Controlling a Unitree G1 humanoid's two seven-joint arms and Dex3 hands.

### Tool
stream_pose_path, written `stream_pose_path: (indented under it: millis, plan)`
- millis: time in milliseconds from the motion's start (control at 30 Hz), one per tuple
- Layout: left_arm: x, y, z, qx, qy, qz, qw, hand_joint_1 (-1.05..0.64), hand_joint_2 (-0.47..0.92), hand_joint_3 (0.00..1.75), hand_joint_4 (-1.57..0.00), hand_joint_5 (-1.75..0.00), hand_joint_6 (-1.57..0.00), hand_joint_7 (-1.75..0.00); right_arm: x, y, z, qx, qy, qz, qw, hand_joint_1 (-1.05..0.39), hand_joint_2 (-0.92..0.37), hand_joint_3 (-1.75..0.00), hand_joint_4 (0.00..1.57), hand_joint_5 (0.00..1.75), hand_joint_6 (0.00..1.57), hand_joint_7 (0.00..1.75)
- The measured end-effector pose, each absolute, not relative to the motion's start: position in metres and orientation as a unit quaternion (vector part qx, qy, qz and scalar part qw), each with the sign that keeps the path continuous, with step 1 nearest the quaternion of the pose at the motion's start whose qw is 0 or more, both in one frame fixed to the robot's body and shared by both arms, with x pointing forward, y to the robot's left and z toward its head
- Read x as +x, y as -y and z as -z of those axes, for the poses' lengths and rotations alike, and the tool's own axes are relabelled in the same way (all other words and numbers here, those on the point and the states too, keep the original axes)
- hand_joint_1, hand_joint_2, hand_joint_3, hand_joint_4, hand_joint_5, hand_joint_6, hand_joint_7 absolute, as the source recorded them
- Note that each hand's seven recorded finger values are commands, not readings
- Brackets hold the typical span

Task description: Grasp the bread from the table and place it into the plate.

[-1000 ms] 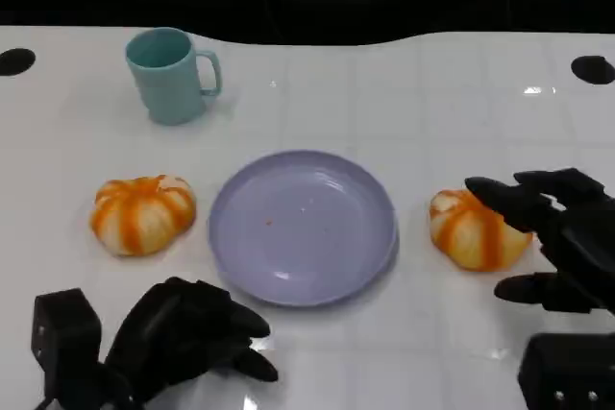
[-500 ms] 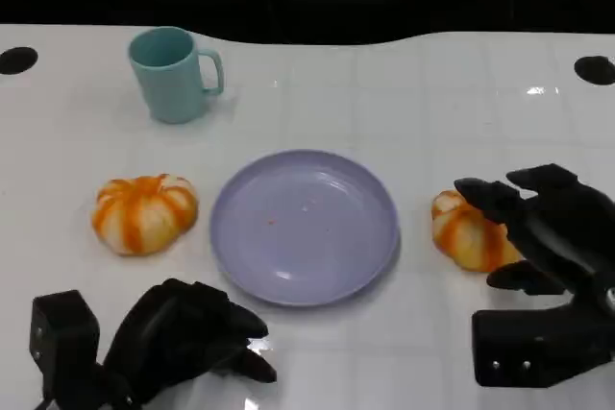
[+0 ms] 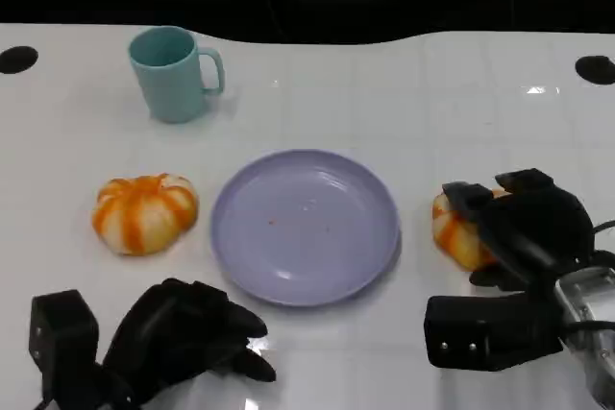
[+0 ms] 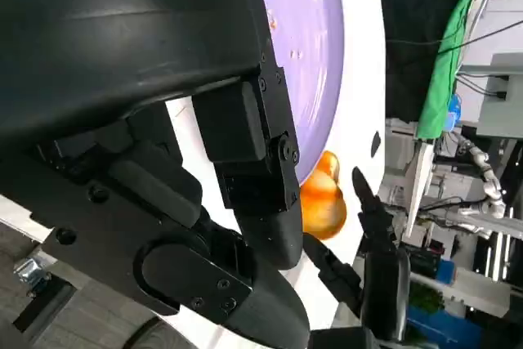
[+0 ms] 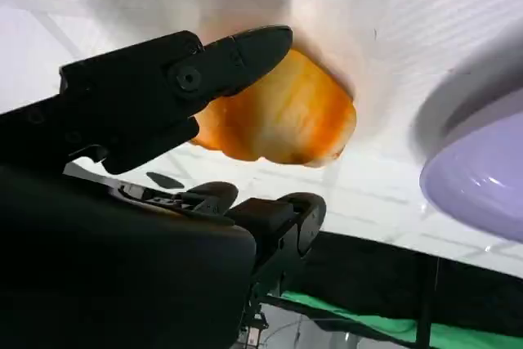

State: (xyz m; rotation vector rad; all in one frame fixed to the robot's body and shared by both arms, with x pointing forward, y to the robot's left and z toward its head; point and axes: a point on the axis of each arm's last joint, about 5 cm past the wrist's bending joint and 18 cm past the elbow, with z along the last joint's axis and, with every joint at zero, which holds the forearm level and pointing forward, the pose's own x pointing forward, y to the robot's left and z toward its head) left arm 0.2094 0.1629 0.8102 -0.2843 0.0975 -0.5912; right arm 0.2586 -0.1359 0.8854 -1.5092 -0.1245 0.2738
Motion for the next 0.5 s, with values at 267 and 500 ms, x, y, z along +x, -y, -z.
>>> stream_pose_path:
  millis: [267, 500]
  plan:
    - [0.21, -0.163, -0.811, -0.138, -0.047, 0.291, 0.946, -1.05, 0.76, 0.0, -1.57, -0.22, -1.57, -0.02, 0.26, 0.138, -0.871, -0.652, 0.052, -0.121, 0.747, -0.32, -0.8, 0.0, 0.54, 0.28, 0.52, 0.05]
    - [0.21, -0.163, -0.812, -0.136, -0.042, 0.292, 0.946, -1.05, 0.76, 0.0, -1.57, -0.22, -1.57, -0.02, 0.264, 0.142, -0.862, -0.644, 0.097, -0.087, 0.754, -0.29, -0.92, -0.18, 0.71, 1.56, 1.09, 0.09]
